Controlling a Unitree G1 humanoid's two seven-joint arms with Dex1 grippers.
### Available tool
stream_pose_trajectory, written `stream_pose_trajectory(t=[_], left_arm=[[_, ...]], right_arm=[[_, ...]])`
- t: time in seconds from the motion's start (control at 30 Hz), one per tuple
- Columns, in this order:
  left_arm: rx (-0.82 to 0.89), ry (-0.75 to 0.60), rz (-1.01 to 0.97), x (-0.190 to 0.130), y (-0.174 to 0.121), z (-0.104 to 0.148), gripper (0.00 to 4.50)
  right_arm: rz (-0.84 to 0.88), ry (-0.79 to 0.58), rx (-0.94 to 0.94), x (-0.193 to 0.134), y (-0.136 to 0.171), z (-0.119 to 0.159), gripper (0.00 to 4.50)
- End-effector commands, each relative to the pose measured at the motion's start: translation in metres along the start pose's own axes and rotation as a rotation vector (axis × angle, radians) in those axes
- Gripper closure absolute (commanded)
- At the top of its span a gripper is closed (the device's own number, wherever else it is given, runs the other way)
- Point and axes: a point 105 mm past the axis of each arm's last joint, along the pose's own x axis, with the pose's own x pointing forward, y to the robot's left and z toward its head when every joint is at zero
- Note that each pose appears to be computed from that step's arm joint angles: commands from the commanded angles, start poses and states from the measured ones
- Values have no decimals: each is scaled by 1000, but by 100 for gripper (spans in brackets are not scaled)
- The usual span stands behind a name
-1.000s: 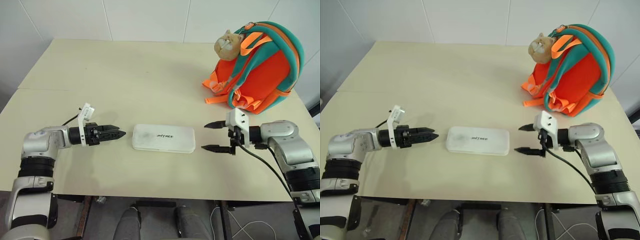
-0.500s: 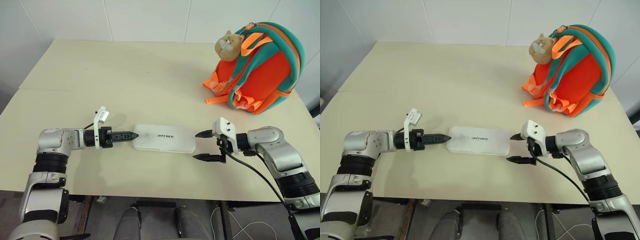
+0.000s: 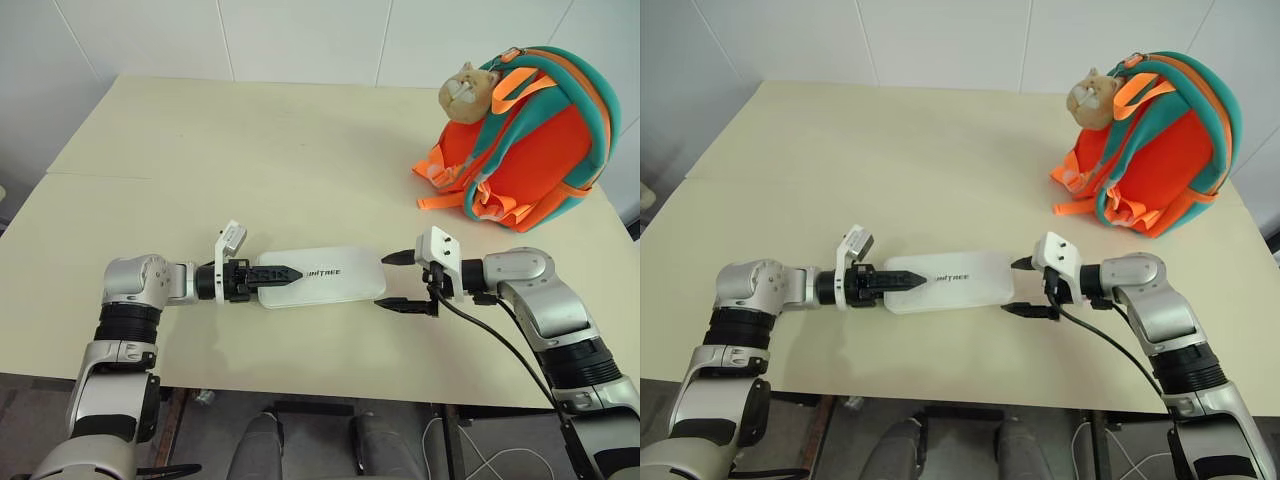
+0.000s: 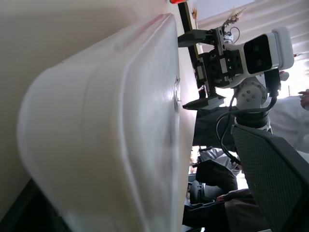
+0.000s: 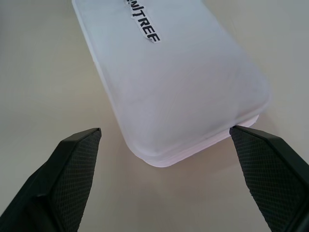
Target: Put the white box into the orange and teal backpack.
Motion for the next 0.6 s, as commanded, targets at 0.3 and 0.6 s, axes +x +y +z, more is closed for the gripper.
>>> stream_pose_trajectory(t=[0.3, 0.6], left_arm=[[-61, -98, -56, 4, -4, 11, 250], [18, -252, 4, -6, -8, 39, 328]], right_arm=[[-56, -18, 8, -8, 6, -2, 0], [-385, -165, 109, -53, -31, 34, 0]])
